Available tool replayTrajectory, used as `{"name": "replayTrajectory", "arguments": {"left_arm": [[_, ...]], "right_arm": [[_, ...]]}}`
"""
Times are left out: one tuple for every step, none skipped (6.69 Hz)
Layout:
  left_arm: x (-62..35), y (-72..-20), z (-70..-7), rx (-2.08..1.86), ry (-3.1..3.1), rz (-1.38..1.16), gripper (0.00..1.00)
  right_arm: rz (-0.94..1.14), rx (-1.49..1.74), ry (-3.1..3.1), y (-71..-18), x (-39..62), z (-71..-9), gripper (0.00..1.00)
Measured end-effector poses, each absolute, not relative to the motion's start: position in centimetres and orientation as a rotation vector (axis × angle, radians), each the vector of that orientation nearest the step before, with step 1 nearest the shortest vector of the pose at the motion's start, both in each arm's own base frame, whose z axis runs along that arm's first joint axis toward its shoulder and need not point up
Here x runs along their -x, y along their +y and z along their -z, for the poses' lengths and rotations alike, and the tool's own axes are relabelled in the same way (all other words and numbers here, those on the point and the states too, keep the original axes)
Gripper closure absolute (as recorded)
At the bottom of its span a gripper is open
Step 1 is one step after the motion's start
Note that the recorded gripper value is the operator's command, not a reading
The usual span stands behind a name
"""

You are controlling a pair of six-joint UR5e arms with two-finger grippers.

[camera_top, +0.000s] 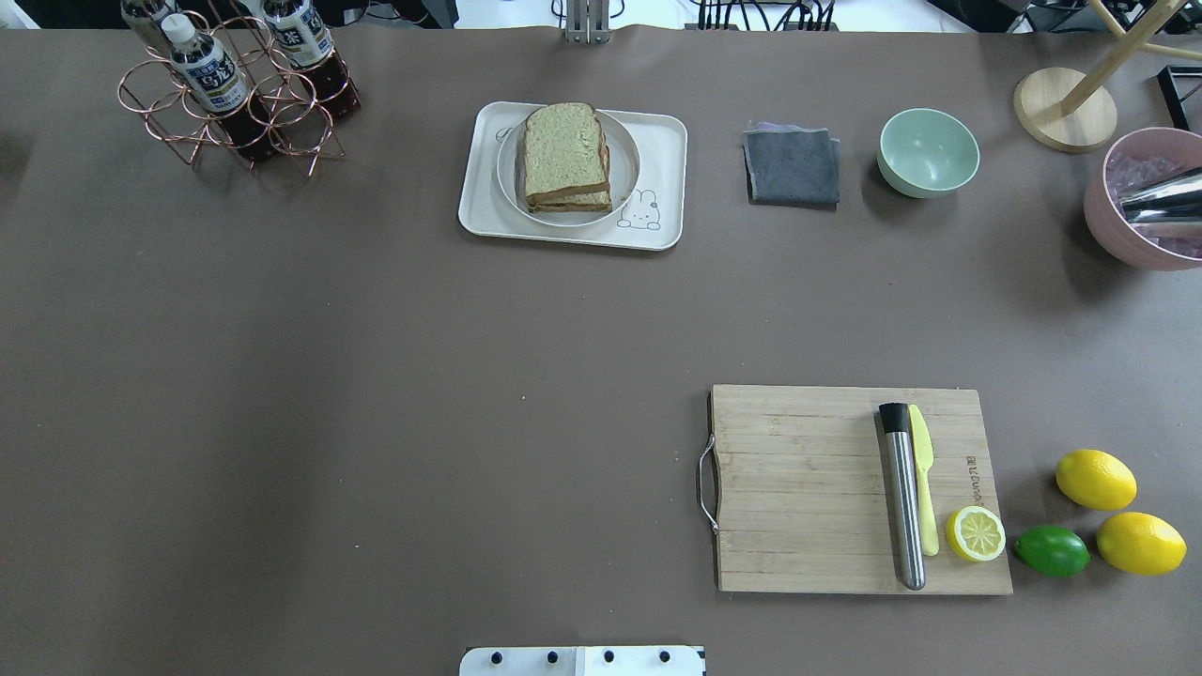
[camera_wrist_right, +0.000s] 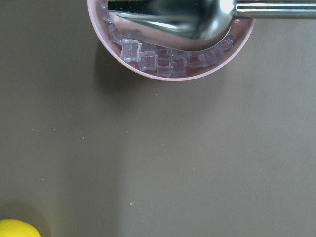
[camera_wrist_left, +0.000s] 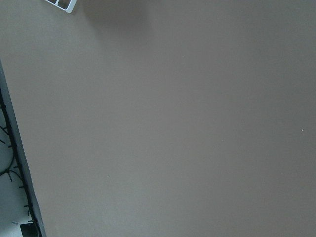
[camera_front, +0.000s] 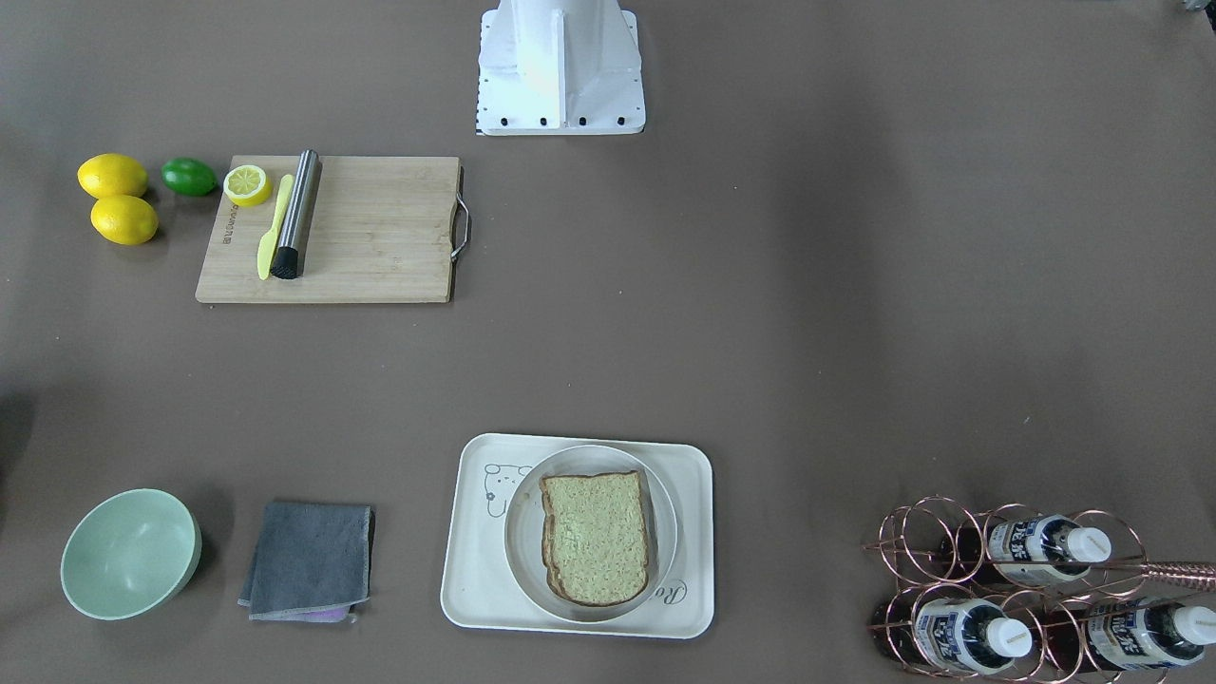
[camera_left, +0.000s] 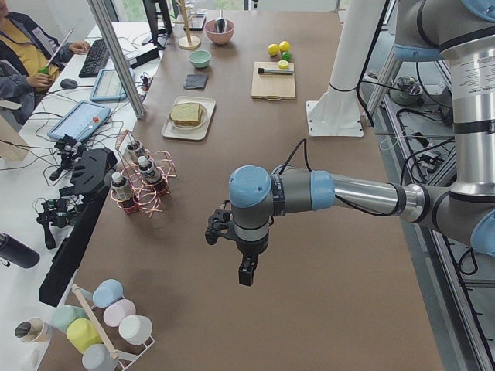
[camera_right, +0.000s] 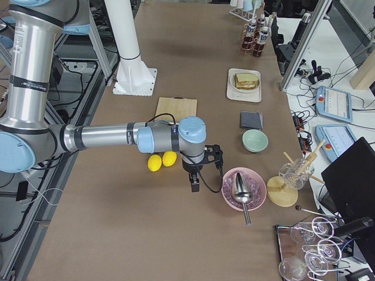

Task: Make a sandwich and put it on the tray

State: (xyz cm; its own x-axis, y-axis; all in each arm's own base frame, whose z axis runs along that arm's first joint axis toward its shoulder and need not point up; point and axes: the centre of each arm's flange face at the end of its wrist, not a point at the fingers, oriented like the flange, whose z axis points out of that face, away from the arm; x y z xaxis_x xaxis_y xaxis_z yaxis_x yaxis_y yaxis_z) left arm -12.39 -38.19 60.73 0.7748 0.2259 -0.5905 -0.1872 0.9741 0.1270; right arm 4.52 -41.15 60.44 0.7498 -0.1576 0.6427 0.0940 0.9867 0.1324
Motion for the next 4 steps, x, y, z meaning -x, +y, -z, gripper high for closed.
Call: {"name": "replayTrajectory", "arguments": {"left_arm": [[12.48, -38.33, -60.6, -0.064, 0.646, -0.215, 0.03], [12.56, -38.59, -60.1, -0.067, 0.643, -0.181, 0.03], [12.62, -38.9, -59.92, -0.064, 0.642, -0.133, 0.03], [12.65, -38.94, -60.78, -0.046, 0.644, -0.102, 0.03]], "right_arm": [[0.13, -0.08, -0.708, -40.97, -4.61, -60.81, 0.0], [0.121, -0.061, -0.704, -40.65, -4.82, -61.12, 0.0], [0.115, -0.048, -0.701, -40.48, -4.92, -61.31, 0.0], [0.112, -0.042, -0.698, -40.41, -5.01, -61.41, 0.0]]}}
